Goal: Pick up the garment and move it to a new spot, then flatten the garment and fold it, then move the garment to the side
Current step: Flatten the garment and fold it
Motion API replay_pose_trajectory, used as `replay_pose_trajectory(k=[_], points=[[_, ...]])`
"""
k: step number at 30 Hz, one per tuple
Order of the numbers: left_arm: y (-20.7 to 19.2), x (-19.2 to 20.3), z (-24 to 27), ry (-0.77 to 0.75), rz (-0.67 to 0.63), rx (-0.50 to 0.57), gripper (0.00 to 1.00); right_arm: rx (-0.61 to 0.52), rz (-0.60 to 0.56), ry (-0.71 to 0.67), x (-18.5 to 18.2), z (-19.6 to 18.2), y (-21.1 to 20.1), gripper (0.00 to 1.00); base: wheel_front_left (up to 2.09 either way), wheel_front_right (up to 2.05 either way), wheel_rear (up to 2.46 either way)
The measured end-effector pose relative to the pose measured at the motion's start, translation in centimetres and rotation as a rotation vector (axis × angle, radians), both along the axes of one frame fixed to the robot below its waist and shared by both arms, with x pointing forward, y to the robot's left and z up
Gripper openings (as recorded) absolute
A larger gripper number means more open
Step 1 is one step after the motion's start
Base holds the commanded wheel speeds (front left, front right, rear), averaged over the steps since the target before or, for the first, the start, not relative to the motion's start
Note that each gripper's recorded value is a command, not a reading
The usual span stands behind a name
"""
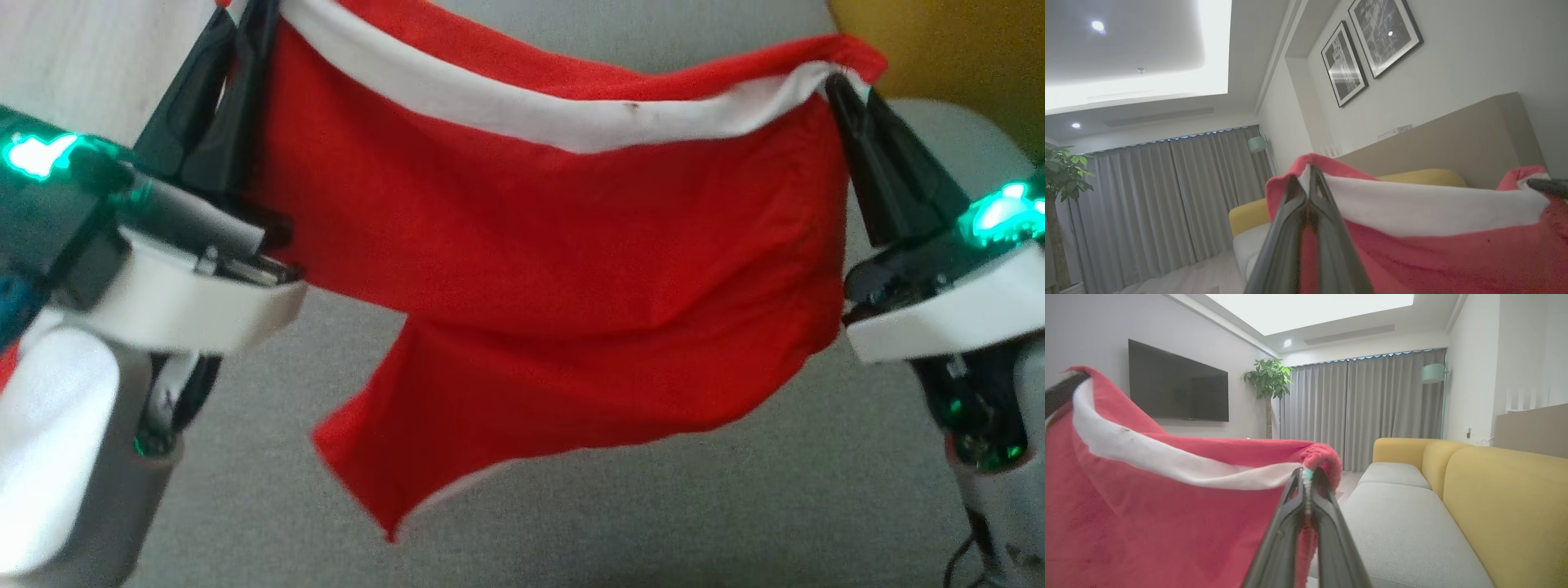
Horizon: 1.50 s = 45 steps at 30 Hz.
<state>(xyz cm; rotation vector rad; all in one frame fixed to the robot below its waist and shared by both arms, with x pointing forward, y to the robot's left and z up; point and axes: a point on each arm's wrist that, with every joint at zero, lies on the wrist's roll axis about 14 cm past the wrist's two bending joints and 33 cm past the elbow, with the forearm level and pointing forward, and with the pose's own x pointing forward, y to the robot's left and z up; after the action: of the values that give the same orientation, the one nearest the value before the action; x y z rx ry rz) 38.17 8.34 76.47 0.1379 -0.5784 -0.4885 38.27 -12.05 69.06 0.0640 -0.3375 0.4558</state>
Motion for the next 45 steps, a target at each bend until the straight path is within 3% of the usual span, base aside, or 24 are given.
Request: replay_pose_trajectory(k=[7,17,20,24,27,33,45], points=[[0.8,8.4,-5.6,0.191,0.024,0.046,0.00,-0.007,0.006,0.095,6.4,-2.5,0.8,0.00,0.00,0.00,0.00],[-0.5,19.8,-5.0,0.112,0.014,-0.005,0.00,0.011,-0.062,-0.016,19.3,-0.5,0.4,0.00,0.00,0.00,0.00],[-0.7,21.3,-6.0,0.118,0.010,-0.020,0.00,0.004,-0.080,-0.005,20.9,-1.8,0.2,0.00,0.00,0.00,0.00],[-1.0,23.4,-10.6,0.200,0.007,-0.056,0.00,-0.021,-0.085,0.093,23.0,-7.7,0.7,0.00,0.00,0.00,0.00],[-1.1,24.0,-15.5,0.351,-0.015,-0.172,0.00,-0.047,-0.052,0.187,23.1,-13.2,2.2,0.00,0.00,0.00,0.00],[0.5,21.3,-24.0,0.538,0.024,-0.221,0.00,-0.036,-0.005,0.333,20.4,-20.3,3.9,0.00,0.00,0.00,0.00],[3.0,11.5,-24.6,0.562,0.087,-0.322,0.00,0.071,0.014,0.332,12.0,-19.3,4.1,0.00,0.00,0.00,0.00]])
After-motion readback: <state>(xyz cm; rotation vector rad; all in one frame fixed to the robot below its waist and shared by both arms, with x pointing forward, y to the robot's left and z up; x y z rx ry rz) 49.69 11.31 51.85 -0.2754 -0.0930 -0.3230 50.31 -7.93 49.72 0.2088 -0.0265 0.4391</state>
